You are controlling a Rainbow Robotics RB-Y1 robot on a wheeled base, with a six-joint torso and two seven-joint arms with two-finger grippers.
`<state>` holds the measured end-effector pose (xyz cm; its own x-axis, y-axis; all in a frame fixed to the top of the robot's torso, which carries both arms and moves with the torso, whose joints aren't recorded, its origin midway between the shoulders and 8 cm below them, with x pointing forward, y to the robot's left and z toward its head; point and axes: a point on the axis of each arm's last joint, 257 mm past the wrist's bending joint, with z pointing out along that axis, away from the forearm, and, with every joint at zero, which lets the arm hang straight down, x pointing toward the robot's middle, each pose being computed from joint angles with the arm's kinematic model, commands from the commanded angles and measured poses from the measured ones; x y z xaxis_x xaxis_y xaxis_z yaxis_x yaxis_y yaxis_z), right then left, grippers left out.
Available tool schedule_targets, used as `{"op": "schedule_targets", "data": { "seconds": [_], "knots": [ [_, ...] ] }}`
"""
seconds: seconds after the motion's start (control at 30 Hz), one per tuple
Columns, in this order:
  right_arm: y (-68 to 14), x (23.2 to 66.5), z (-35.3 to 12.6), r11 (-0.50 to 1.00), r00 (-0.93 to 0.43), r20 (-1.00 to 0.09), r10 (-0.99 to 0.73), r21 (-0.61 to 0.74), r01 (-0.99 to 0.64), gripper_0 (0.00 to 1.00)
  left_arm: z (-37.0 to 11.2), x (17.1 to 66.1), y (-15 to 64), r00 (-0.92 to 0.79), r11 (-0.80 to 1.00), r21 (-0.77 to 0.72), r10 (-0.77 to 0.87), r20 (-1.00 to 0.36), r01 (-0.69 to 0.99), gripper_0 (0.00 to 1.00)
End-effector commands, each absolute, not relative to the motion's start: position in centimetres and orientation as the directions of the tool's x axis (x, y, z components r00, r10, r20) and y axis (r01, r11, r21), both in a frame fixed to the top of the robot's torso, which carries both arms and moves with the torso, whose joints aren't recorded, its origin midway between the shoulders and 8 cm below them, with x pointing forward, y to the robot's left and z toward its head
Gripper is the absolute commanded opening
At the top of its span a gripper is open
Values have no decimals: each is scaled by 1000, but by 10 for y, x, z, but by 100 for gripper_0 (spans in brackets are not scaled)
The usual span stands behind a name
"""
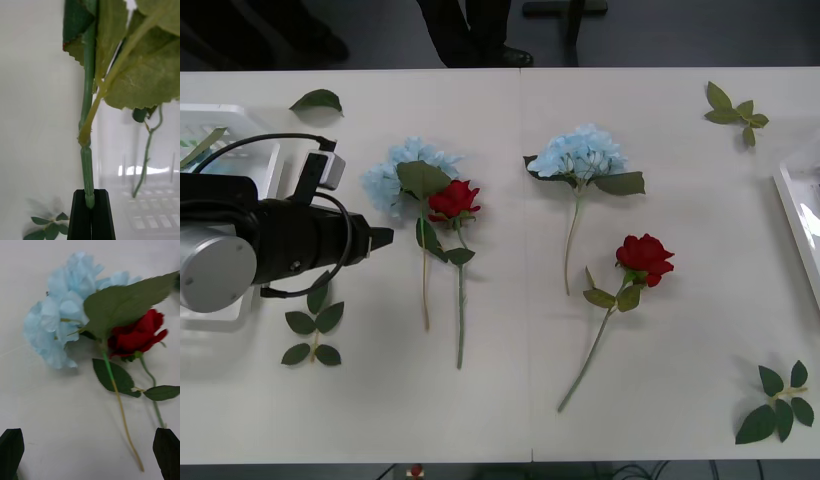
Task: Place the red flowers into the right box and the blue flowers into the left box. If a person shows an open palm, hand one flower to the person first, then continue sorting.
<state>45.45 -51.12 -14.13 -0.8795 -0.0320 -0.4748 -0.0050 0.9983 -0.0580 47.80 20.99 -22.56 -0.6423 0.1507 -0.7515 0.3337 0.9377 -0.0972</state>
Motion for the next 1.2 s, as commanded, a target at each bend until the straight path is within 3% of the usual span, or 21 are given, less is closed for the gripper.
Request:
{"op": "schedule_targets", "data": {
  "seconds": [0.03,0.33,0.67,0.77,0.83,0.87,0.9,0.93,1.0,1.1,1.13,1.17,1.2],
  "knots": [
    [-566,446,-140,982,-883,-464,65,-126,138,0,-233,512,206,-644,958,-69,132,-753,278,100],
    [-614,454,-172,958,-865,-486,122,-170,231,0,-256,555,186,-671,978,13,151,-726,206,100],
    [-631,457,-202,950,-851,-499,164,-153,273,2,-282,558,154,-685,973,126,225,-693,192,100],
    [-630,458,-203,951,-852,-499,161,-152,269,12,-289,556,143,-688,969,136,242,-684,206,100],
    [-628,458,-203,953,-852,-498,159,-149,265,26,-291,557,138,-688,968,133,244,-683,212,100],
    [-628,459,-202,954,-851,-501,156,-148,262,40,-293,558,135,-686,967,137,250,-684,217,100],
    [-627,459,-203,955,-851,-501,157,-144,261,64,-295,561,130,-682,965,140,257,-685,222,100],
    [-626,460,-203,956,-851,-502,155,-143,258,71,-296,563,130,-680,965,142,257,-686,222,100],
    [-623,463,-199,959,-849,-509,142,-142,246,84,-302,569,128,-676,964,141,260,-690,226,72],
    [-614,465,-193,965,-851,-510,122,-139,221,87,-311,576,127,-663,961,144,266,-699,235,42],
    [-609,466,-189,968,-855,-507,110,-139,208,87,-313,578,128,-657,961,145,268,-704,237,26],
    [-606,466,-186,970,-857,-505,103,-141,199,87,-315,578,128,-657,961,145,268,-704,236,17],
    [-599,466,-181,974,-861,-500,90,-138,182,87,-316,579,128,-657,961,145,268,-705,236,0]
  ]
}}
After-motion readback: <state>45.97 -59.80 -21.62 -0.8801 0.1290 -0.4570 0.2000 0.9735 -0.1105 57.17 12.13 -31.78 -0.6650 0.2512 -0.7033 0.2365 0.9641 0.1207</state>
